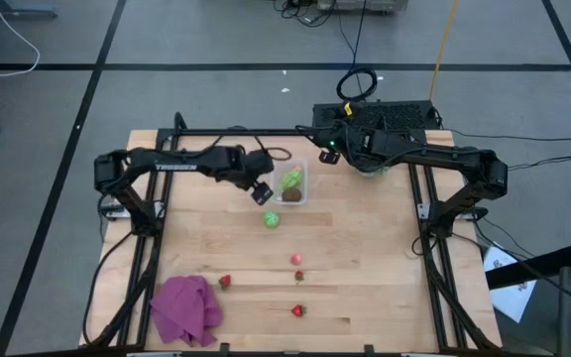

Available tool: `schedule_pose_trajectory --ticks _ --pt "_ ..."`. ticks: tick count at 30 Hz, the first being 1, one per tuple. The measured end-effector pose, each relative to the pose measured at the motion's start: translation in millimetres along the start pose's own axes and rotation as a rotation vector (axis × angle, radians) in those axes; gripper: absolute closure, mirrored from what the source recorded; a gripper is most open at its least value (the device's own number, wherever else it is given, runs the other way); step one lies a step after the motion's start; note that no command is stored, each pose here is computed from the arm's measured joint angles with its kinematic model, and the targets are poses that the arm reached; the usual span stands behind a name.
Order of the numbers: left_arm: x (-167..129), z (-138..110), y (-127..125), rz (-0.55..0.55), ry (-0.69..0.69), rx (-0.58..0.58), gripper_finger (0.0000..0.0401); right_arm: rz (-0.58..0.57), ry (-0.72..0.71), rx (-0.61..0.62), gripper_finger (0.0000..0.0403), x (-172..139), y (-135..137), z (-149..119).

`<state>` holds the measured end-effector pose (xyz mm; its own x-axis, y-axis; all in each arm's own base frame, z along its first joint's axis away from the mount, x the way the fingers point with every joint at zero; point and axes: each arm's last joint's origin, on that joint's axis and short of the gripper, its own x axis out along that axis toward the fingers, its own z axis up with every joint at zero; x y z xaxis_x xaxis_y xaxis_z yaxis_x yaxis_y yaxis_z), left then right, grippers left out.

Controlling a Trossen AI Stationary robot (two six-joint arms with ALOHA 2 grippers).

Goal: Pick and placing Produce into tupperware
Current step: Put the cabbage into the transparent bin

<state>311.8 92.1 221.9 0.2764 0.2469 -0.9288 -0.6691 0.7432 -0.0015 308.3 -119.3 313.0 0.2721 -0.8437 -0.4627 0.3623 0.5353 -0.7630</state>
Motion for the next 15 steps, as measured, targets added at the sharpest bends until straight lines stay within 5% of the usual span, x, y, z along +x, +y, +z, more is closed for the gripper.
schedule_pose_trajectory --ticks 9,15 --pt "6 -39 -36 -0.003 0.079 -0.022 0.0093 0.006 0.011 -0.011 0.02 0 1 -1" --pt "-1 -46 -64 -0.077 -0.007 0.025 0.0093 0.005 0.009 -0.009 0.02 0 1 -1"
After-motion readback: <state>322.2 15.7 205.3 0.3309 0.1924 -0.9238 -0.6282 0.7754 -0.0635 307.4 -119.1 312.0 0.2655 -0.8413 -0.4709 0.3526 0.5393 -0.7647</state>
